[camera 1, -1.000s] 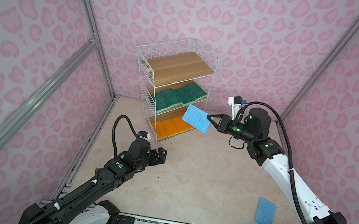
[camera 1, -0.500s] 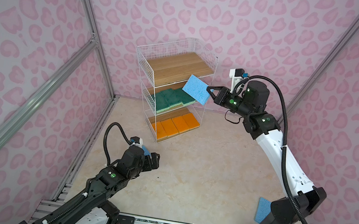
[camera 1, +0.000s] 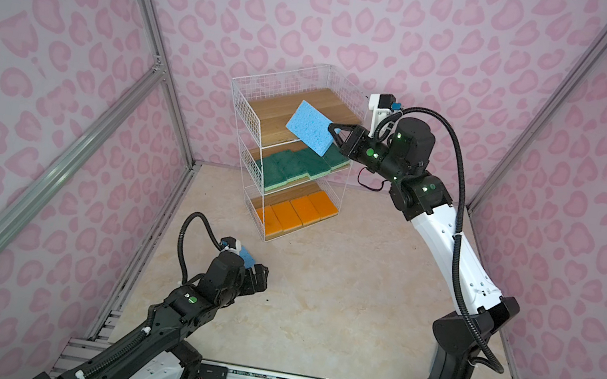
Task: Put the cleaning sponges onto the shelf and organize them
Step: 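Carry the blue sponge up to the top shelf with right gripper while left gripper withdraws, then lower the blue sponge onto the top shelf near its far corner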
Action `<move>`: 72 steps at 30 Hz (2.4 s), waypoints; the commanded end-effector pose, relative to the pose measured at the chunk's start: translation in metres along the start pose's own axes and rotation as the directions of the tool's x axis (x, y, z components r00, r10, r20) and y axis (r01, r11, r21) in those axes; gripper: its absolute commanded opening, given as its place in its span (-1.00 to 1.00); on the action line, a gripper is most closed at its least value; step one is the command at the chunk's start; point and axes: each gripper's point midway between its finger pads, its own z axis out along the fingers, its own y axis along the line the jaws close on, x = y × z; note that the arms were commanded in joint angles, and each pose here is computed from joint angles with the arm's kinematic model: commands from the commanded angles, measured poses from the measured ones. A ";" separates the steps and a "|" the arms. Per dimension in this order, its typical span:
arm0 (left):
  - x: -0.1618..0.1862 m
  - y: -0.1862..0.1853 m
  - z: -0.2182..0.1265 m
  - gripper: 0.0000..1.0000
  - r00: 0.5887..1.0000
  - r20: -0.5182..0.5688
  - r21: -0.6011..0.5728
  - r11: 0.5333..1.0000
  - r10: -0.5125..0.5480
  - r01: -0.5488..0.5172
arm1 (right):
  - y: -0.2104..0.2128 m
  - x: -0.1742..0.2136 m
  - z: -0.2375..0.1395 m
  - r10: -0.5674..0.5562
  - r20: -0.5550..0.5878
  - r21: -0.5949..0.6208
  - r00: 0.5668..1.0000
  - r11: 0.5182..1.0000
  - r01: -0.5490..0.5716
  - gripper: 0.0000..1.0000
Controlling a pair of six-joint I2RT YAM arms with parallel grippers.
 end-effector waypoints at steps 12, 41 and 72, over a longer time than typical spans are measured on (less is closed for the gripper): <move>0.002 -0.002 -0.001 0.95 1.000 0.012 0.031 0.999 -0.018 0.018 | -0.005 -0.004 0.068 0.075 0.133 -0.075 0.988 0.995 -0.066 -0.78; -0.002 -0.009 -0.015 0.95 0.999 0.016 0.068 0.997 -0.040 0.039 | 0.003 0.058 0.116 0.137 0.083 -0.160 0.987 0.979 -0.123 -0.05; -0.002 -0.010 -0.013 0.95 0.998 0.003 0.069 0.996 -0.057 0.057 | 0.000 0.059 0.119 0.084 0.134 -0.111 0.987 0.991 -0.070 -0.66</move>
